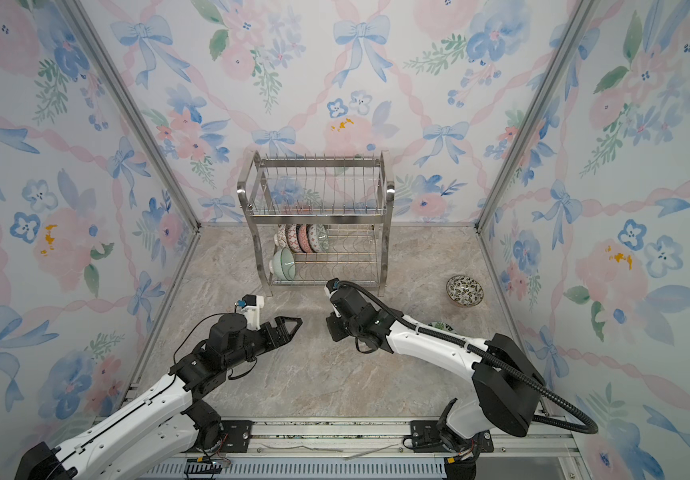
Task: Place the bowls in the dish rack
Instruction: 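Lift the pink bowl with the right gripper and carry it toward the rack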
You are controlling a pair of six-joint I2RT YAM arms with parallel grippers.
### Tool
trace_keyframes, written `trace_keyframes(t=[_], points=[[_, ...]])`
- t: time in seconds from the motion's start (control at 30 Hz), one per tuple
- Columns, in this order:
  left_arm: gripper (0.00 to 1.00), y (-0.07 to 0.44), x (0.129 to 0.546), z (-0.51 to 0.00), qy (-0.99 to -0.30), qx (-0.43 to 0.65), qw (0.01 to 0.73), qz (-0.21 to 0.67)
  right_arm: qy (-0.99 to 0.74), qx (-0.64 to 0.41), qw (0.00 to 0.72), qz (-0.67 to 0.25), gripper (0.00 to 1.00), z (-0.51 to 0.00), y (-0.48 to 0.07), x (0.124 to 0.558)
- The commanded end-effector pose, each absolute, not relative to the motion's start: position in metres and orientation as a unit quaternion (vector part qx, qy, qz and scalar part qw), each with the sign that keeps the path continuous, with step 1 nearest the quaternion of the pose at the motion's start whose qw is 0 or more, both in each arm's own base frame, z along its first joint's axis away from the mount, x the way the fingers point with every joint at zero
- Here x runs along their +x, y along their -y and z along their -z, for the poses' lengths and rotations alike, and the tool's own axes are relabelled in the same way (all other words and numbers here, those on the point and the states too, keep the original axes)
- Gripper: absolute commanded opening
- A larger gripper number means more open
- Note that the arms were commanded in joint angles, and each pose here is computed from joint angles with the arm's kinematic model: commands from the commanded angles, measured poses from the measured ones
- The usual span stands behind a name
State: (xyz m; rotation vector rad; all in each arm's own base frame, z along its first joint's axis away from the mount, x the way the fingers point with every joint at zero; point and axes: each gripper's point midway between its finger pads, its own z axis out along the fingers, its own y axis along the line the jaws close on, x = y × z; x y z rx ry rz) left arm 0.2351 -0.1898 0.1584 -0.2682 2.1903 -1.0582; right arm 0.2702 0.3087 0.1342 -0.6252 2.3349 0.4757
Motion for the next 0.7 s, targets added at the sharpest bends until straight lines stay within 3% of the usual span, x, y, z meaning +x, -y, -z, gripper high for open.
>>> trace_keyframes(t=[0.0, 0.67], points=[[0.98, 0.187, 0.235, -0.168, -0.836, -0.110, 0.351, 0.408, -0.869, -0.230, 0.379, -0.220, 0.00, -0.174, -0.319, 0.283], [0.98, 0.175, 0.231, -0.171, -0.825, -0.134, 0.354, 0.420, -0.798, -0.207, 0.440, -0.356, 0.00, -0.231, -0.358, 0.301]])
